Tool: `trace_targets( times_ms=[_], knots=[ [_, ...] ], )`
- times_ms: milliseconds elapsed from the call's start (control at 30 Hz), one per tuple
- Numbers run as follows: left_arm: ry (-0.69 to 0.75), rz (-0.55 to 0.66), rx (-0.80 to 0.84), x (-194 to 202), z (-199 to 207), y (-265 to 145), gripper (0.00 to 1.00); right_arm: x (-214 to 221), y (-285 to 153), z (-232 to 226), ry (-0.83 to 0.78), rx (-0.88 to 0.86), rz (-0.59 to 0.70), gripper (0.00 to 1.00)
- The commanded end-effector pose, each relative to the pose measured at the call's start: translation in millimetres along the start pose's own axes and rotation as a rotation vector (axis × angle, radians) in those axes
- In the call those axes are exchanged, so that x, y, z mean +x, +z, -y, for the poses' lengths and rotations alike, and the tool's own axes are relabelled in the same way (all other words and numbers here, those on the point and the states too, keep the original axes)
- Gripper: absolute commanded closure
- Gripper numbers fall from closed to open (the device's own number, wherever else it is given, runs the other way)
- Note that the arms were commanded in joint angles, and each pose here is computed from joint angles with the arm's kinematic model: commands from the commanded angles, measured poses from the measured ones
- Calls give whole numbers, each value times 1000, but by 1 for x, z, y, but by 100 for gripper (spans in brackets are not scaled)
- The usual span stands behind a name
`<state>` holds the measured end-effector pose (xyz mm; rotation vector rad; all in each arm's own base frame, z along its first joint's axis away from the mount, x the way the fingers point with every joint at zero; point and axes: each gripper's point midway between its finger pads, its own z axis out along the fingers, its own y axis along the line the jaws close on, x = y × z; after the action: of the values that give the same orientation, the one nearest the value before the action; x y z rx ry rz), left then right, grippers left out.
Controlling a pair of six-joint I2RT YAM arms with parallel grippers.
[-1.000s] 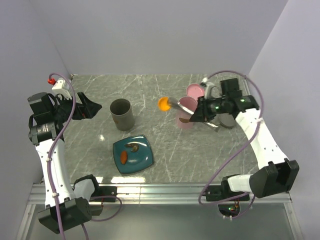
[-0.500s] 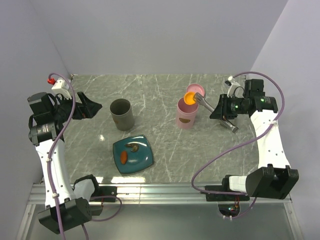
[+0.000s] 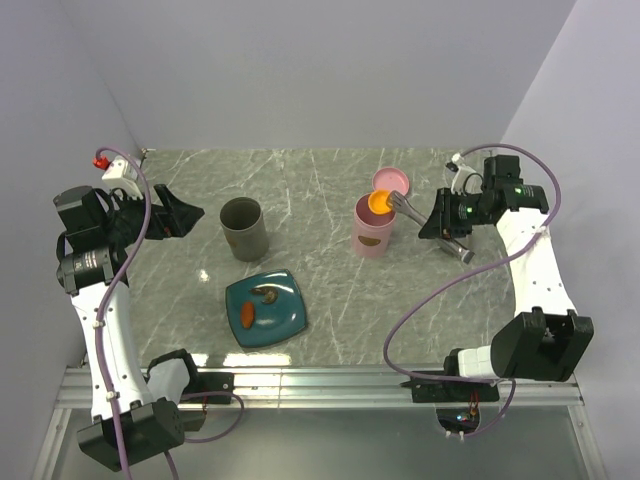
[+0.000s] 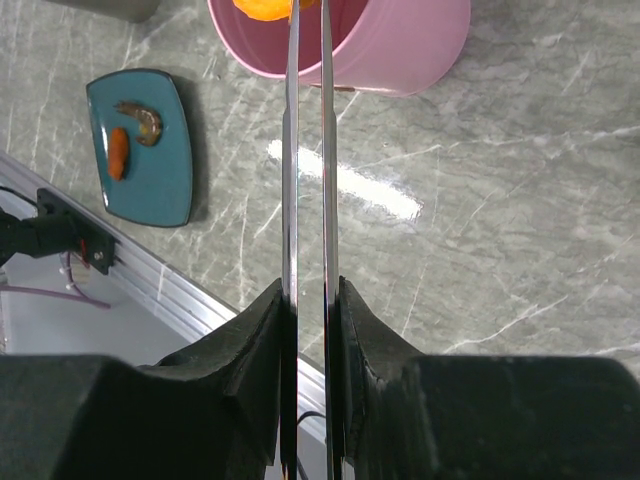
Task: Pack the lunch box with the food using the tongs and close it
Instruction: Place the fake food in the packing box, then pick up the fake food from the plate.
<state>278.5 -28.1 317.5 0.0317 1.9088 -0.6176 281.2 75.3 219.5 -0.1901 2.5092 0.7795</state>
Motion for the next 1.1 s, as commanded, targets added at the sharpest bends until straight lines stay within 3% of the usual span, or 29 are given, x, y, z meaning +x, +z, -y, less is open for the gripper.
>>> trace_targets(
  times_ms=[0,233,533,667,1067],
  knots=[
    [40,34,12,-8,6,-4,1,-19,-14,-10,-53,-4,61,71],
    [38,27,16,-7,6,-4,1,-22,-15,-10,-60,-4,65,58],
    [37,33,17,-8,8,-5,1,-33,-21,-20,-99,-31,84,55],
    [29,33,20,-7,8,-5,1,-34,-23,-51,-220,-81,101,55],
    [10,50,14,-19,9,-4,1,32,43,-134,-604,-205,-71,57]
  ],
)
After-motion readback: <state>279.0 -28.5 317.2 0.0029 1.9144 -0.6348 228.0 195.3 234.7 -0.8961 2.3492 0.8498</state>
